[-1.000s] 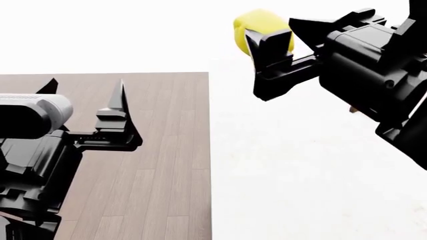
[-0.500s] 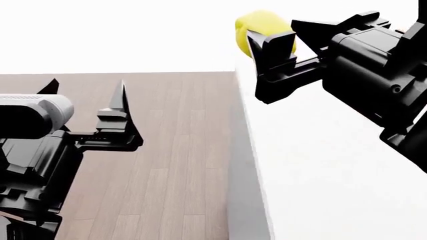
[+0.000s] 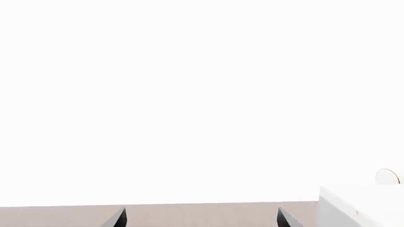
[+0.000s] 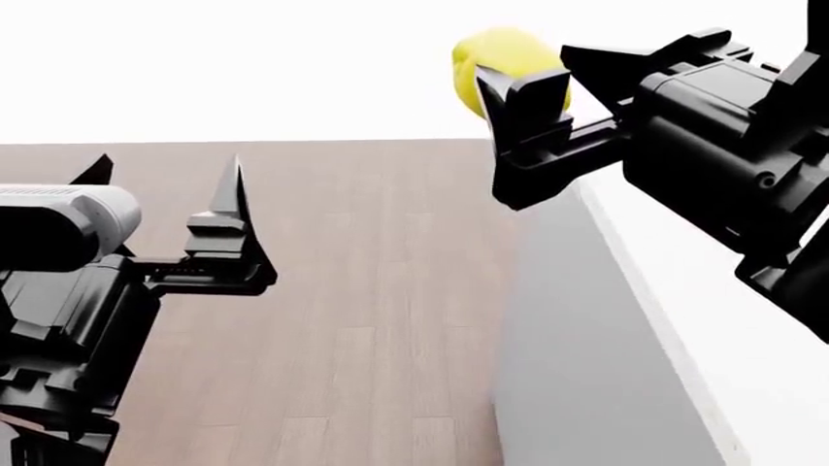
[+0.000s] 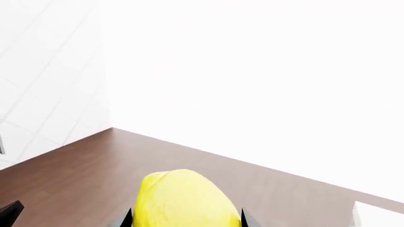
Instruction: Pick the lemon from the counter and place it in the cabinet.
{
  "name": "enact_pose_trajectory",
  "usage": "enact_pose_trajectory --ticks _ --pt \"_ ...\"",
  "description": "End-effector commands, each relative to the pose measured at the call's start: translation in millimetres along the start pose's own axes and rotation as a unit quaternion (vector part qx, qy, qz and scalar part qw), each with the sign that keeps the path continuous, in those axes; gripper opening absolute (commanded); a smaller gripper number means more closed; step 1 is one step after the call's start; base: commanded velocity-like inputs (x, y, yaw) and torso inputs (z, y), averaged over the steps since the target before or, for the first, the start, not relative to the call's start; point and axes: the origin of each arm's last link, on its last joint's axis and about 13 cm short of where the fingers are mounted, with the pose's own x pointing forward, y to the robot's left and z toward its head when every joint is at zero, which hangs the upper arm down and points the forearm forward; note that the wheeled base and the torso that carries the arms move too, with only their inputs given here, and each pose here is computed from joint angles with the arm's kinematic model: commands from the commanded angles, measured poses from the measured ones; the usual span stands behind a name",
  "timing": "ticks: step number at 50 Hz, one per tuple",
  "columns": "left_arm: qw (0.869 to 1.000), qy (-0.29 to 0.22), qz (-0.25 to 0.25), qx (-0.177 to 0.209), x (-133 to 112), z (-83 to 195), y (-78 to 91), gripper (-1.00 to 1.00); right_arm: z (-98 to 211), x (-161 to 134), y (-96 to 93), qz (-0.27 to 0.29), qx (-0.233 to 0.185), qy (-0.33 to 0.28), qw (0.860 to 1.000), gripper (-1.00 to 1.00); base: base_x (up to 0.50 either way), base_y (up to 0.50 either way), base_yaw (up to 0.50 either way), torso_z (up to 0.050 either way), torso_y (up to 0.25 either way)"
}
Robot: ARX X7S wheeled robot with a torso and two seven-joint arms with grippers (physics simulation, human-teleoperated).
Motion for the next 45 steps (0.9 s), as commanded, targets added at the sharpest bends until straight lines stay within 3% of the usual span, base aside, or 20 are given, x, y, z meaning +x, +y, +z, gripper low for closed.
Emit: enact_pose_trajectory --ticks 1,36,45 --pt "1.0 0.0 0.0 0.0 -0.8 0.1 -0.2 1.0 -0.5 -1.2 0.1 0.001 -0.003 -0.001 1.0 -1.0 0.5 -0.01 0.0 0.0 0.0" --pt "1.0 0.0 0.001 0.0 -0.9 0.2 -0.1 1.0 -2.0 -1.6 0.2 0.003 0.001 0.004 1.0 -1.0 0.5 -0.01 0.0 0.0 0.0" --pt "1.0 0.0 0.001 0.0 1.1 0.3 0.1 1.0 -2.8 0.2 -0.9 0.007 0.014 0.005 1.0 -1.0 0.0 0.02 0.22 0.0 0.0"
